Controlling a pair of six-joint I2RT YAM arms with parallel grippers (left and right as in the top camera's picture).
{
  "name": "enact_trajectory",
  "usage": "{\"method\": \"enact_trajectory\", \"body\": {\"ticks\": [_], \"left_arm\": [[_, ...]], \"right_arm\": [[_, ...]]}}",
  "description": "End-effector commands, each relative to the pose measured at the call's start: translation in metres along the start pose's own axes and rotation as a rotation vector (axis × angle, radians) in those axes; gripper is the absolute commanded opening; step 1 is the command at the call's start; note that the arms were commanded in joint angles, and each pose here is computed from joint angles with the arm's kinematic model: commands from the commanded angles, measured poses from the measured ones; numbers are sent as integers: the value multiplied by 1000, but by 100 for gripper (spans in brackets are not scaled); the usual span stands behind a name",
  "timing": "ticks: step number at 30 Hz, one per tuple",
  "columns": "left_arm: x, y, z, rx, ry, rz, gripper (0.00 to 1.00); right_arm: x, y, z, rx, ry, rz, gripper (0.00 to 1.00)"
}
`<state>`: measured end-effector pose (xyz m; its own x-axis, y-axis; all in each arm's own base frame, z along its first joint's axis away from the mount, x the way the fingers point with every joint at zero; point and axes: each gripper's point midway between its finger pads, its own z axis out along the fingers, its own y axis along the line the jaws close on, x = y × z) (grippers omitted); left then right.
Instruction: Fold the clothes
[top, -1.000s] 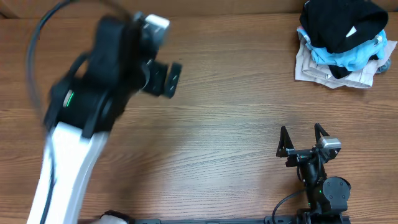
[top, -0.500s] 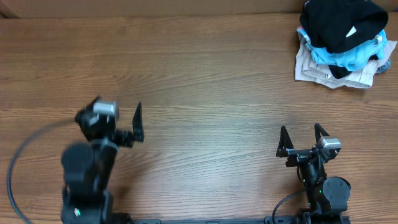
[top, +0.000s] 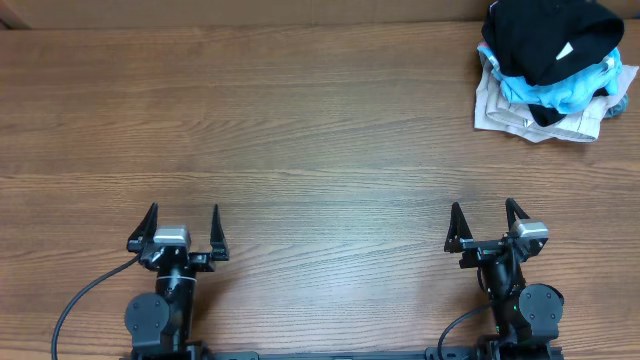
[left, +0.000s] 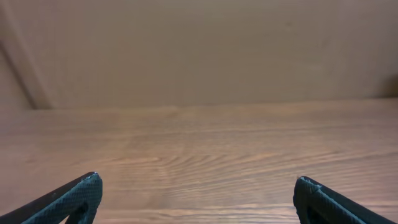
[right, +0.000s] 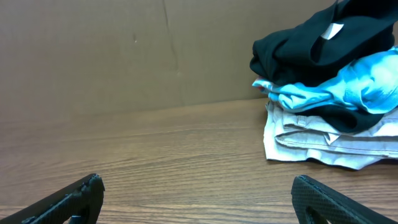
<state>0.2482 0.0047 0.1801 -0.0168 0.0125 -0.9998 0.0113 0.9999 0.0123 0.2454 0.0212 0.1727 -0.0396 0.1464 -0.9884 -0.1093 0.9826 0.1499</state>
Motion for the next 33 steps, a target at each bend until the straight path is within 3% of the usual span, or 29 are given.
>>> {"method": "enact_trajectory", "body": {"ticks": [1, 33], "left_arm": [[17, 19, -2, -107, 30, -62, 100], [25, 18, -3, -107, 59, -50, 100]], "right_arm": [[2, 0, 0, 3, -3, 3, 100], [2, 0, 0, 3, -3, 3, 100]]}}
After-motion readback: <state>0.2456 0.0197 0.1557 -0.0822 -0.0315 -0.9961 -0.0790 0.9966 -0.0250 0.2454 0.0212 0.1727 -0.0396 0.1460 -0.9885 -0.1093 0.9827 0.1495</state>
